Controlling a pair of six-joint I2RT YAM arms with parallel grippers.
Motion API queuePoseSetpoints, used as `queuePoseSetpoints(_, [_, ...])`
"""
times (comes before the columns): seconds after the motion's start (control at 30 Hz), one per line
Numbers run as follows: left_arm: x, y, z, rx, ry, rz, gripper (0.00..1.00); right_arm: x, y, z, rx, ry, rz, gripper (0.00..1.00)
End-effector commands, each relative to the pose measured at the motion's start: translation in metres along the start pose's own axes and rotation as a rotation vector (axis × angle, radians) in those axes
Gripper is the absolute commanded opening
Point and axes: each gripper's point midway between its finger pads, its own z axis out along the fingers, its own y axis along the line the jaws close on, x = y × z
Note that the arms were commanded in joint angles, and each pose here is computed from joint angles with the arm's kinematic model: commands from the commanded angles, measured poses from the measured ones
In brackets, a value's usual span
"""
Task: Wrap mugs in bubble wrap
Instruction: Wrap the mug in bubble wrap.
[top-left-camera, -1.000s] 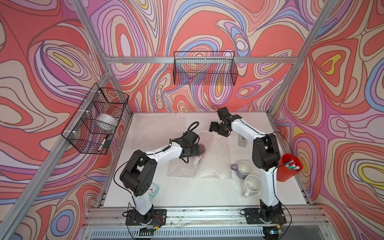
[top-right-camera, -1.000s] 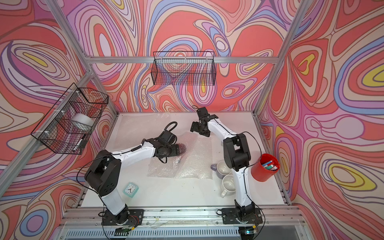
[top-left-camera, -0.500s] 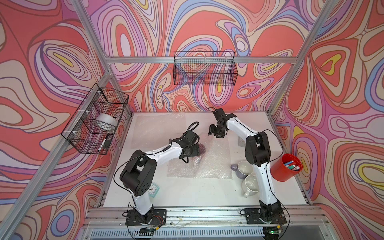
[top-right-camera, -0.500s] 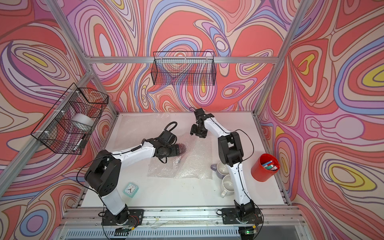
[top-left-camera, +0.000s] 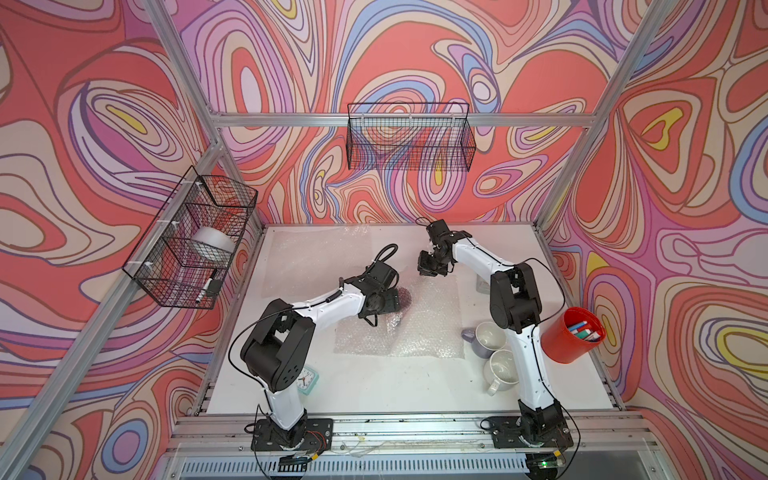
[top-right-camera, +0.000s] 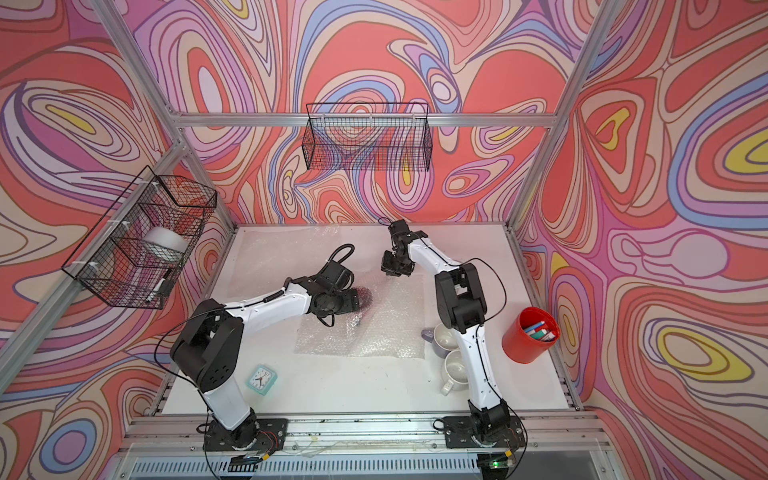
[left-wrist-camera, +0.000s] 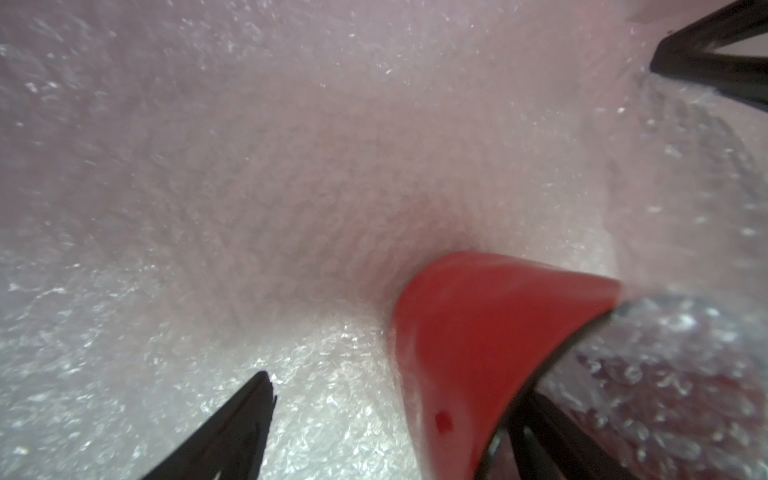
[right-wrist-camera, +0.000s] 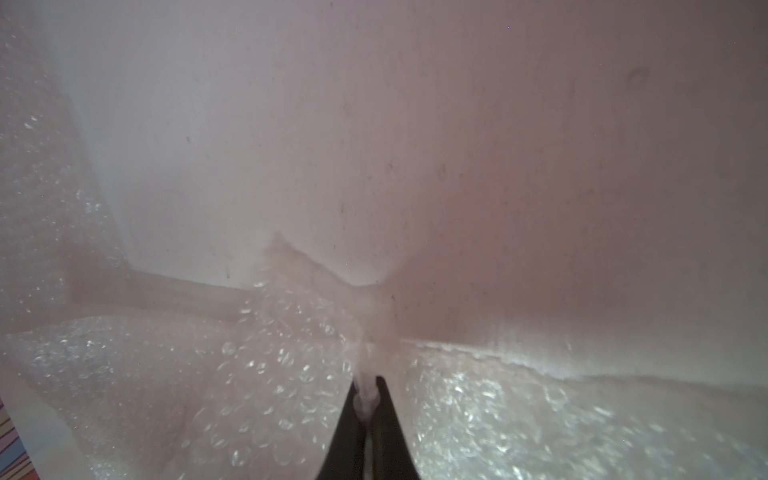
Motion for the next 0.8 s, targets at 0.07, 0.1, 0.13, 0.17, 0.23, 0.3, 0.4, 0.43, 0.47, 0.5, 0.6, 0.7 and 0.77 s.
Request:
queuePoseSetpoints(0.07, [0.004, 0.009, 0.006, -0.037, 0.040, -0.035, 0.89, -0.016, 0.030, -0.046, -0.109, -0.134, -0.061, 0.00])
queuePoseSetpoints(0.1, [0.004, 0.010, 0.006, -0.037, 0.043, -0.038, 0.89, -0.015, 0.033, -0.051, -0.126, -0.144, -0.073, 0.00])
queuePoseSetpoints(0.13, [0.004, 0.010, 0.006, -0.035, 0.044, -0.041, 0.89, -0.014, 0.037, -0.058, -0.151, -0.161, -0.089, 0.00])
queuePoseSetpoints(0.17, [0.004, 0.010, 0.006, -0.034, 0.045, -0.043, 0.89, -0.013, 0.040, -0.062, -0.169, -0.169, -0.100, 0.00])
queuePoseSetpoints(0.23, [0.004, 0.010, 0.007, -0.032, 0.047, -0.048, 0.89, -0.009, 0.048, -0.072, -0.216, -0.183, -0.127, 0.00])
queuePoseSetpoints(0.3, [0.004, 0.009, 0.008, -0.027, 0.050, -0.052, 0.89, -0.002, 0.057, -0.081, -0.269, -0.186, -0.155, 0.00])
queuePoseSetpoints(0.4, [0.004, 0.008, 0.008, -0.020, 0.050, -0.058, 0.89, 0.011, 0.071, -0.093, -0.342, -0.178, -0.195, 0.00])
queuePoseSetpoints(0.43, [0.004, 0.008, 0.009, -0.019, 0.050, -0.060, 0.89, 0.015, 0.075, -0.095, -0.362, -0.172, -0.208, 0.00])
queuePoseSetpoints(0.47, [0.003, 0.008, 0.009, -0.016, 0.049, -0.060, 0.89, 0.020, 0.079, -0.098, -0.383, -0.166, -0.221, 0.00])
queuePoseSetpoints(0.5, [0.003, 0.007, 0.008, -0.013, 0.050, -0.062, 0.89, 0.026, 0.085, -0.101, -0.407, -0.159, -0.240, 0.00])
queuePoseSetpoints(0.6, [0.003, 0.005, 0.008, -0.008, 0.052, -0.062, 0.88, 0.043, 0.098, -0.106, -0.459, -0.129, -0.283, 0.00])
queuePoseSetpoints(0.7, [0.002, 0.005, 0.008, -0.007, 0.050, -0.066, 0.86, 0.061, 0.105, -0.108, -0.487, -0.100, -0.313, 0.00])
queuePoseSetpoints(0.77, [0.002, 0.006, 0.007, -0.007, 0.048, -0.068, 0.85, 0.073, 0.108, -0.108, -0.500, -0.076, -0.324, 0.00])
